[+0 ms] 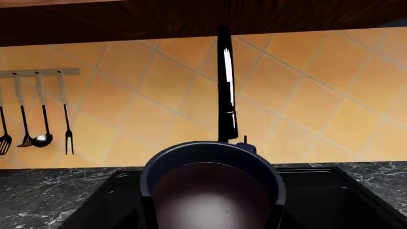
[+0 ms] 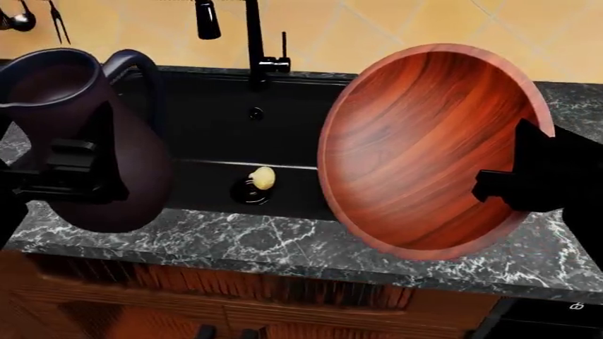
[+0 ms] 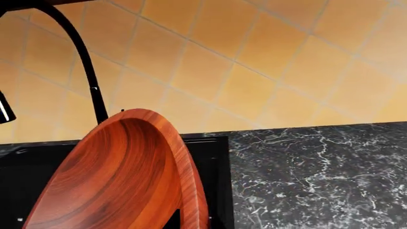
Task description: Pick the bowl and pitcher and place them in the sink. Then turn on the water.
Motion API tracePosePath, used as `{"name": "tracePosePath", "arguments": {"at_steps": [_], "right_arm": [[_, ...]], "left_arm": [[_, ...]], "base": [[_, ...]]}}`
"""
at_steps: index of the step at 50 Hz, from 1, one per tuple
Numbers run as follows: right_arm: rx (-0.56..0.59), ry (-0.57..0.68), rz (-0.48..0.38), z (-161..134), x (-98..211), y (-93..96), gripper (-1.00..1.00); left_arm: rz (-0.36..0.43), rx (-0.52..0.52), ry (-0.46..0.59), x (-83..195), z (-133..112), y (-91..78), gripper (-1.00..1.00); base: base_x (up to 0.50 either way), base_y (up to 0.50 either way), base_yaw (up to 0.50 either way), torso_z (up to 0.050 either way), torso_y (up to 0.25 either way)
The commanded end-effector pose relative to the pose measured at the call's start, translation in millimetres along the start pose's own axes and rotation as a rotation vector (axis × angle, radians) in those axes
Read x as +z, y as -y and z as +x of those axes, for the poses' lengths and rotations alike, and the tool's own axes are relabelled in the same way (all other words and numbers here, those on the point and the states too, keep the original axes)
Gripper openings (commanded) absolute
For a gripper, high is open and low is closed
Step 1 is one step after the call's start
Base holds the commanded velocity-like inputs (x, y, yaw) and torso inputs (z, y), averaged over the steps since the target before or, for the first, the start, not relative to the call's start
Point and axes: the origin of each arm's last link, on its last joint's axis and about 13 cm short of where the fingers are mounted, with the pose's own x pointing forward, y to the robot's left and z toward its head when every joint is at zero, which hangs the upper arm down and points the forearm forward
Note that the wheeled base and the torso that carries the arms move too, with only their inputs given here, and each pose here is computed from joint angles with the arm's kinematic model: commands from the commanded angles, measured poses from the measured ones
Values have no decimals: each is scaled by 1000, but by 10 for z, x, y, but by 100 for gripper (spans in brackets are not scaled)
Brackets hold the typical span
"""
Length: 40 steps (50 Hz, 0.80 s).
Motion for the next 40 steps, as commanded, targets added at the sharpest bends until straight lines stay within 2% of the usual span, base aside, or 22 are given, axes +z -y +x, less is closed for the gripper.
{"name": "tracePosePath", "arguments": {"at_steps": [1, 29, 40], "right_arm": [[-6, 19, 3, -1, 16, 10, -100], [-13, 21, 11, 9, 13, 20, -100], [-22, 45, 32, 8, 19, 24, -100]], "left_arm": [[-13, 36, 51, 63, 6, -25, -100], [-14, 36, 46, 46, 5, -19, -100], [-13, 36, 47, 48, 2, -23, -100]], "base": [[-497, -51, 0, 0, 0], [-497, -51, 0, 1, 2], [0, 0, 0, 1, 2]]}}
